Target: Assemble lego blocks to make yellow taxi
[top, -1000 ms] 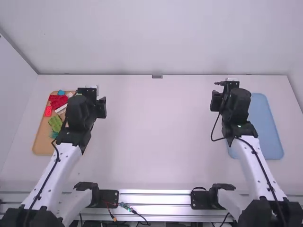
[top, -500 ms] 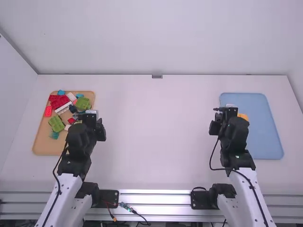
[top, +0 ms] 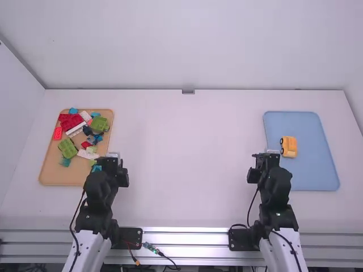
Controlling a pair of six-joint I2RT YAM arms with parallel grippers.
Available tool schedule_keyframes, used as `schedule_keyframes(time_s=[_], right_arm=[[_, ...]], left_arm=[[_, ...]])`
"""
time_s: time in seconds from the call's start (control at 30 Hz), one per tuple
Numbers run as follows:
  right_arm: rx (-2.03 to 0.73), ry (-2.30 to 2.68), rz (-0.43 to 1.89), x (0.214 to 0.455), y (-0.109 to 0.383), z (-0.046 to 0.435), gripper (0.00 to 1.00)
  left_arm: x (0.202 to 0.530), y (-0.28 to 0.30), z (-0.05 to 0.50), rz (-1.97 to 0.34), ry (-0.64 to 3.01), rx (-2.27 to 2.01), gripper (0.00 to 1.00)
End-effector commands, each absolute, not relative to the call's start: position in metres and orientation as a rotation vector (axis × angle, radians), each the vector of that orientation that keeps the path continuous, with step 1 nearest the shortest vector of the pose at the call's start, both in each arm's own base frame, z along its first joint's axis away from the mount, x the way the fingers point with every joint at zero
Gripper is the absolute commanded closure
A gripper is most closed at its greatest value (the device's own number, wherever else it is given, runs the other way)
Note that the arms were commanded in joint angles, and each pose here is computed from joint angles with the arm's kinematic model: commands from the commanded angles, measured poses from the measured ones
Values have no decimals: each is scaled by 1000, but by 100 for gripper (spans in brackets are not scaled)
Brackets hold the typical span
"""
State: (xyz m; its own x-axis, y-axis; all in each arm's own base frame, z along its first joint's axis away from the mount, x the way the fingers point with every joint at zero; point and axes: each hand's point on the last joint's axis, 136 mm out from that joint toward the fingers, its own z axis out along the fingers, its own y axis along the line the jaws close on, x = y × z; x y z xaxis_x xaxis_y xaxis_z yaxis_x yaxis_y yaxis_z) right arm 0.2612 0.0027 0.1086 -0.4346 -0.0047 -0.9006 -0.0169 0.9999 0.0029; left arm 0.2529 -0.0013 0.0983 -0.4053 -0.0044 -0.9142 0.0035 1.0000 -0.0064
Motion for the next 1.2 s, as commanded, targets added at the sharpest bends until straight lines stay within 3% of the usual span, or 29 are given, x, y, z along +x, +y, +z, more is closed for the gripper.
schedule_keyframes(time_s=[0.0,0.27,1.17], right_arm=[[-10,2020,16,255,3,97,100],[-10,2008,16,244,3,72,100],[-12,1700,14,246,3,142,100]], left_arm=[[249,0,87,0,1986,0,100],[247,0,94,0,1912,0,100],[246,0,148,0,1676,0,100]])
